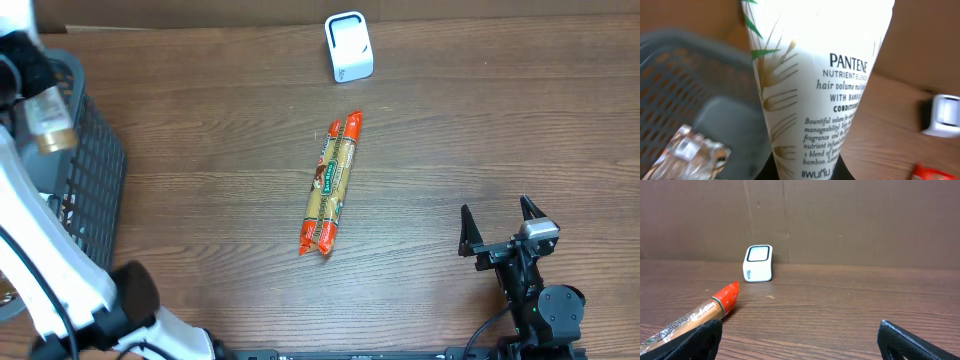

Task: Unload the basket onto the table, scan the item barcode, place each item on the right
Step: 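Place the Pantene tube beside the sausage packs with the left gripper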

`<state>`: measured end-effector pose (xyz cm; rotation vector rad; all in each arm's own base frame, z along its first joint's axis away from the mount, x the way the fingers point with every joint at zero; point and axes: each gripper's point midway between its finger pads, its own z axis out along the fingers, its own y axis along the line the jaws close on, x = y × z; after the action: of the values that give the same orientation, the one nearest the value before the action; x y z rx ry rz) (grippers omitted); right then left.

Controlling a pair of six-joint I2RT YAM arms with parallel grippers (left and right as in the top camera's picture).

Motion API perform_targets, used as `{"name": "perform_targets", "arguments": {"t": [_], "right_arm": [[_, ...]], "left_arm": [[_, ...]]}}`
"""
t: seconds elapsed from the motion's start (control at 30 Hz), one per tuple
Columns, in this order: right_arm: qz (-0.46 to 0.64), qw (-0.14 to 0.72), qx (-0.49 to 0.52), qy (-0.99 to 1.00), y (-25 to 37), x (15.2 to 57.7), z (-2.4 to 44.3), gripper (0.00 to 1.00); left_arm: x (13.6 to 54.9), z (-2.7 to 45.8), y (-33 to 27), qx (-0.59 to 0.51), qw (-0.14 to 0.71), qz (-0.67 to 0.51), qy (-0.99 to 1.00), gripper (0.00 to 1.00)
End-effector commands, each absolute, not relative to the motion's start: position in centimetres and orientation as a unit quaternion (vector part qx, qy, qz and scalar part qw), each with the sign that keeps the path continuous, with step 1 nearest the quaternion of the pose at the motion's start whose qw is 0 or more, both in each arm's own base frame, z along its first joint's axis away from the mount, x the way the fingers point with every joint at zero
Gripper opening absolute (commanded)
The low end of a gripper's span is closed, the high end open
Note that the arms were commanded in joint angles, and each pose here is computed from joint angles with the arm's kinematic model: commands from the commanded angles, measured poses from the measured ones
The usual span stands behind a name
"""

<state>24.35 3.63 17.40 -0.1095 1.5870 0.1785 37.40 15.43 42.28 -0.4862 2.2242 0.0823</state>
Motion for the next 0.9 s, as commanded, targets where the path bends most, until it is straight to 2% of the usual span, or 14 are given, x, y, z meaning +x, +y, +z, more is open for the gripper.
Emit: {"name": "perform_targets", "arguments": {"t": [0.0, 0.17, 0.33, 0.43, 0.67, 0.87], "right_arm": [[0.078, 0.698, -0.050, 0.710, 3.6, 24.4, 17.2, 1.00], [0.078, 0.698, -0.050, 0.710, 3.6, 24.4, 17.2, 1.00], [0.078, 0.698, -0.050, 0.710, 3.6, 24.4, 17.2, 1.00], [0.078, 0.698, -0.050, 0.710, 3.6, 24.4, 17.2, 1.00], [0.078, 0.698, -0.050, 0.710, 3.6, 24.4, 17.2, 1.00], [0.078, 0.698, -0.050, 0.710, 3.6, 24.4, 17.2, 1.00]], "left_arm": [[36.4, 45.5, 11.0, -0.152, 0.459, 0.006, 0.875, 0.04], [37.2, 40.5, 2.2, -0.062, 0.359, -0.097, 0.926, 0.04], [38.6, 30.3, -4.5, 0.004, 0.198, -0.133, 0.971, 0.05], [38.9, 24.5, -7.6, 0.025, 0.137, -0.144, 0.980, 0.04], [38.2, 12.6, -11.3, -0.010, 0.070, -0.169, 0.983, 0.04], [37.8, 6.7, -13.1, -0.051, 0.072, -0.213, 0.973, 0.04]]}}
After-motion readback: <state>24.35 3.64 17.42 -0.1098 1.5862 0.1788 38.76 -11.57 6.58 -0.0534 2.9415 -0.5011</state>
